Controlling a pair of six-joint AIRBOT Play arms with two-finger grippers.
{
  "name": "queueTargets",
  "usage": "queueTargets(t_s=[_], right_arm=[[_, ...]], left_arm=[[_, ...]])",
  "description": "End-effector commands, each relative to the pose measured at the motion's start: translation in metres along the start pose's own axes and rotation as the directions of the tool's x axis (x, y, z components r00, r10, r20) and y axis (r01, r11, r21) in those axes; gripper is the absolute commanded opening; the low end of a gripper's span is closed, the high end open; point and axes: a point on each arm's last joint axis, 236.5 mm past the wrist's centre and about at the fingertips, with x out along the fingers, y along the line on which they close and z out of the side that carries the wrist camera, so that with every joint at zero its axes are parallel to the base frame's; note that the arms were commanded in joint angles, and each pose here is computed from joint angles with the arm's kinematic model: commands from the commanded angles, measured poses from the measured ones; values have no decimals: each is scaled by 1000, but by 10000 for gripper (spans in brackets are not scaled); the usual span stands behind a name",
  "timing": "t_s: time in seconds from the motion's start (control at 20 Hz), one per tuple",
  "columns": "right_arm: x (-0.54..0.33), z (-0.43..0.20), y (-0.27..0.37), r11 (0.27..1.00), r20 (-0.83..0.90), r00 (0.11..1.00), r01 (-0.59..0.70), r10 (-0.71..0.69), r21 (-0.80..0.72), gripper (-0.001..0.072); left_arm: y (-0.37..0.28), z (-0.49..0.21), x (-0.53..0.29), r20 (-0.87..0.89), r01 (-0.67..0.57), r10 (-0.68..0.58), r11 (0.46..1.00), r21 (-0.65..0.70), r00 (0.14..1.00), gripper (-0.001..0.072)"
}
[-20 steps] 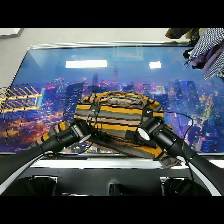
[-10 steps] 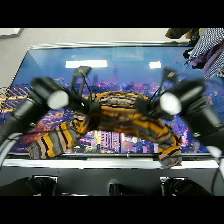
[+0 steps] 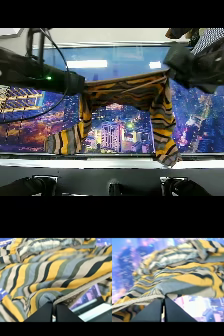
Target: Fold the clothes and pants, and hang the long-sleeved shirts on hangers.
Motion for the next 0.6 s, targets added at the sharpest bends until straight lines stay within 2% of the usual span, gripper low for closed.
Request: queueTargets(t_s=[0.0, 0.3, 0.4, 0.55], right_arm=[[-23, -5, -1, 999, -23, 1000, -7, 6, -37, 26], [31, -48, -44, 962, -231, 948, 170, -219, -215, 27], [65, -78, -62, 934, -291, 908, 220, -302, -282, 27], [122, -124, -73, 911, -294, 886, 265, -360, -317, 27]], left_arm=[[-1, -19, -16, -73, 2, -4, 999, -33, 997, 18], [15, -60, 43, -261, -64, 46, 996, -58, 964, 18], [16, -74, 77, -293, -53, 28, 996, -77, 956, 18], [15, -97, 121, -332, -20, -25, 991, -133, 943, 18]])
